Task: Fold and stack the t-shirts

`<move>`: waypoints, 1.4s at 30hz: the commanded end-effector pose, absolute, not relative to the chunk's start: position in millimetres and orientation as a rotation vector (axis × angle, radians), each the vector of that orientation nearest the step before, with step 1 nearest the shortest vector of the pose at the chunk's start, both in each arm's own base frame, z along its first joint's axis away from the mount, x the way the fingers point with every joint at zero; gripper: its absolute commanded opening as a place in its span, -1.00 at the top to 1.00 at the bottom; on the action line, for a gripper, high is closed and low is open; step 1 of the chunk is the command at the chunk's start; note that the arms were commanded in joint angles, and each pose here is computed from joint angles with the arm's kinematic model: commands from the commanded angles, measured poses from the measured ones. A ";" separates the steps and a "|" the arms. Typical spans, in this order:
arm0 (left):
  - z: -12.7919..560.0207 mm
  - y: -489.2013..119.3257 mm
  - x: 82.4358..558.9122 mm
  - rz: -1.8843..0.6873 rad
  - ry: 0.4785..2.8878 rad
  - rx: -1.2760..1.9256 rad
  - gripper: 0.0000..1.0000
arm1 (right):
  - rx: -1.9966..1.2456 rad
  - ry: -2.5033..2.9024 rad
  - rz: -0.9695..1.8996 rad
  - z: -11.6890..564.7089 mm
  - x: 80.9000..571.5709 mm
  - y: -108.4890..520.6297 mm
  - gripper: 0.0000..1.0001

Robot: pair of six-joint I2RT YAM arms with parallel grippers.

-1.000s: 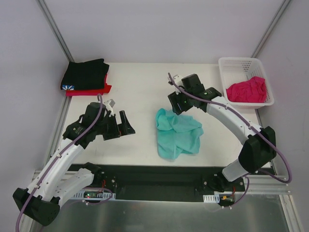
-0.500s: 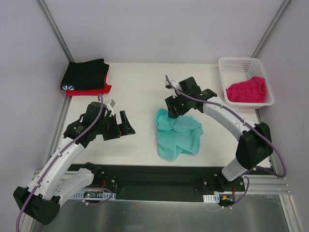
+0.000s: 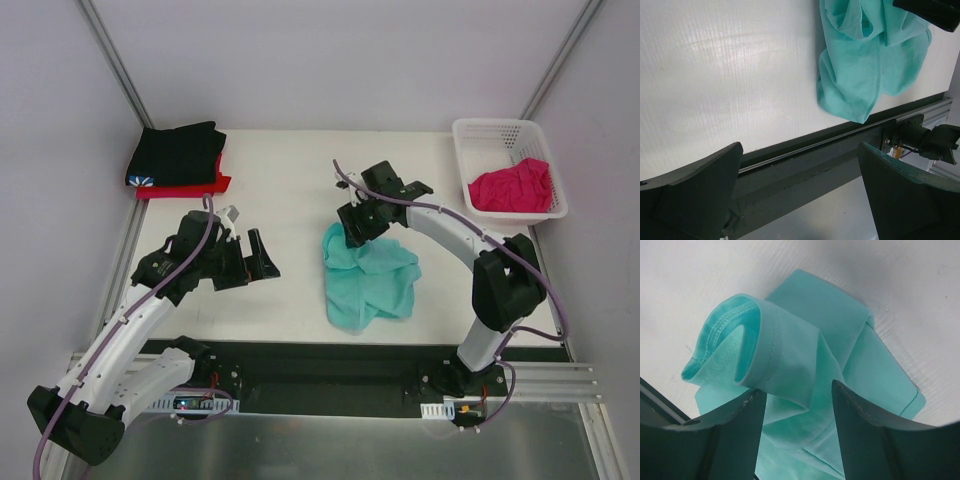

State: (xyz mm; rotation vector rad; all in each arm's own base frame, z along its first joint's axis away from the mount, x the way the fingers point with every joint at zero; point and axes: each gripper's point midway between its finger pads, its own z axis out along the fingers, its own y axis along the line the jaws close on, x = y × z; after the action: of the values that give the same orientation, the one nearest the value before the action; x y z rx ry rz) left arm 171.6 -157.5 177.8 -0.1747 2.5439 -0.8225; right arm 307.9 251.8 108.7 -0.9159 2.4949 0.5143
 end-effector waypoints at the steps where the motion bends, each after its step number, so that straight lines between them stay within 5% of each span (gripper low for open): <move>1: 189.3 -158.5 174.5 -0.812 2.520 -0.151 -0.98 | -0.914 2.436 0.539 125.5 322.8 254.1 -0.13; 5: 189.9 -159.8 175.3 -0.815 2.524 -0.149 -0.98 | -0.910 2.439 0.546 123.8 325.6 256.2 0.08; 9: 190.2 -159.8 175.5 -0.811 2.522 -0.147 -0.98 | -0.905 2.443 0.547 125.1 327.7 257.7 0.77; 12: 188.2 -159.6 174.6 -0.809 2.527 -0.151 -0.98 | -0.901 2.449 0.550 125.2 327.6 258.1 0.98; 24: 184.1 -213.1 171.2 -0.808 2.548 -0.006 -0.98 | -0.767 2.264 0.305 237.4 362.5 234.4 0.99; 31: 168.6 -306.7 148.7 -0.770 2.554 0.135 -0.98 | -0.740 2.292 0.235 239.6 366.4 219.8 0.99; 42: 140.3 -300.6 171.3 -0.396 2.546 0.072 -0.98 | -0.677 2.279 0.194 243.5 360.1 205.7 0.98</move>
State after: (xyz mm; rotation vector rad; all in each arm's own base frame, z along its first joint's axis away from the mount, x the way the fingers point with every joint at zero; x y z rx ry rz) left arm 154.3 -308.0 134.3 0.1627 2.5871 -0.5053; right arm 364.2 221.0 217.5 -0.7420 2.3284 0.2450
